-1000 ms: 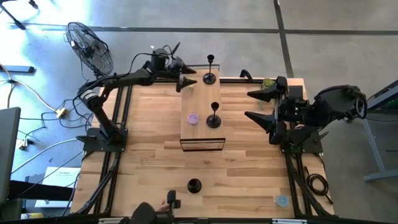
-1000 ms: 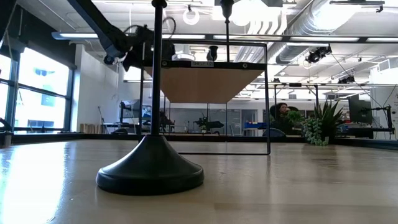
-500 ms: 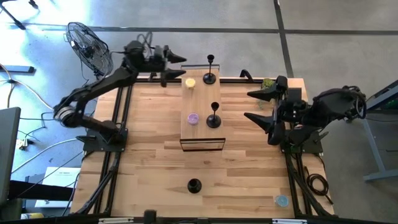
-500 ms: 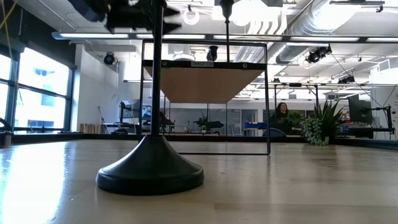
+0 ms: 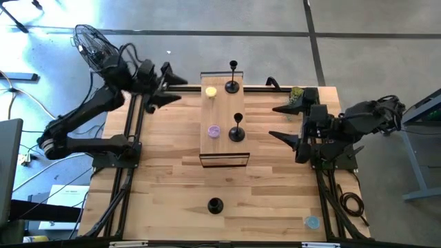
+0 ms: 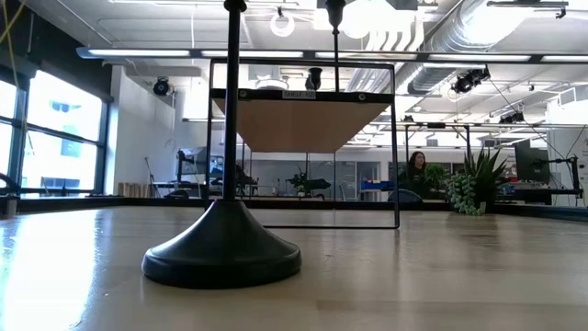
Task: Pick & Place candle stick holders
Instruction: Put the candle holder on the shelf aligned with the other candle holder on the shelf
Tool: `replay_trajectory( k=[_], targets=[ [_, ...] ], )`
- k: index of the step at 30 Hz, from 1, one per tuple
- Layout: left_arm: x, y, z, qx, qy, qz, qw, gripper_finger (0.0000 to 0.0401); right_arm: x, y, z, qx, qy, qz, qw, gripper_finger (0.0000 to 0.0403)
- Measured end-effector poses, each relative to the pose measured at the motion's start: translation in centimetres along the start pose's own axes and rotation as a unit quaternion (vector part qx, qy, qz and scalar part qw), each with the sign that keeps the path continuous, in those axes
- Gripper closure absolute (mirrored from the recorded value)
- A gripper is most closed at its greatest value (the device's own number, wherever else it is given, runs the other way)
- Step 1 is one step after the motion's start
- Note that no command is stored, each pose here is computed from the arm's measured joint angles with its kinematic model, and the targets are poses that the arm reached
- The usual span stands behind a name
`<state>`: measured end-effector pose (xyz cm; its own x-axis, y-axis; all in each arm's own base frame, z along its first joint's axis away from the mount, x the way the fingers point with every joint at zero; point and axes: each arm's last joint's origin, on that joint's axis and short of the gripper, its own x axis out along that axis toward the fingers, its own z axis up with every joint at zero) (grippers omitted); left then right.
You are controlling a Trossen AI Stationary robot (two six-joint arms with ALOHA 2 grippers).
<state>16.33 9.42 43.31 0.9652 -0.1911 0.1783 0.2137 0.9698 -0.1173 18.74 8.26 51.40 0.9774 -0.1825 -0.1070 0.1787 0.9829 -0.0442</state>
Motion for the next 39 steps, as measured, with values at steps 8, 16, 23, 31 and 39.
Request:
replay_trajectory(
  k=[8,16,23,31,39],
  targets=[
    [-0.3,-6.7,-0.8,-0.042,0.017,0.042,0.998,0.0103,-0.1,0.4,-0.4,-0.008,0.019,0.052,0.998,0.01],
    [3.6,-13.6,-4.7,-0.058,0.101,0.063,0.991,0.0103,-1.1,1.7,-0.9,-0.025,0.036,0.094,0.995,0.01],
    [6.4,-19.4,-8.2,-0.009,0.121,0.136,0.983,0.0103,-2.6,3.2,-1.3,-0.026,0.052,0.148,0.987,0.01],
    [8.0,-24.9,-12.7,-0.021,0.138,0.158,0.977,0.0103,-3.8,4.3,-1.4,-0.033,0.049,0.185,0.981,0.01],
    [10.6,-28.4,-17.8,0.006,0.153,0.136,0.979,0.0133,-4.5,4.9,-1.5,-0.037,0.048,0.208,0.976,0.01]
  ],
)
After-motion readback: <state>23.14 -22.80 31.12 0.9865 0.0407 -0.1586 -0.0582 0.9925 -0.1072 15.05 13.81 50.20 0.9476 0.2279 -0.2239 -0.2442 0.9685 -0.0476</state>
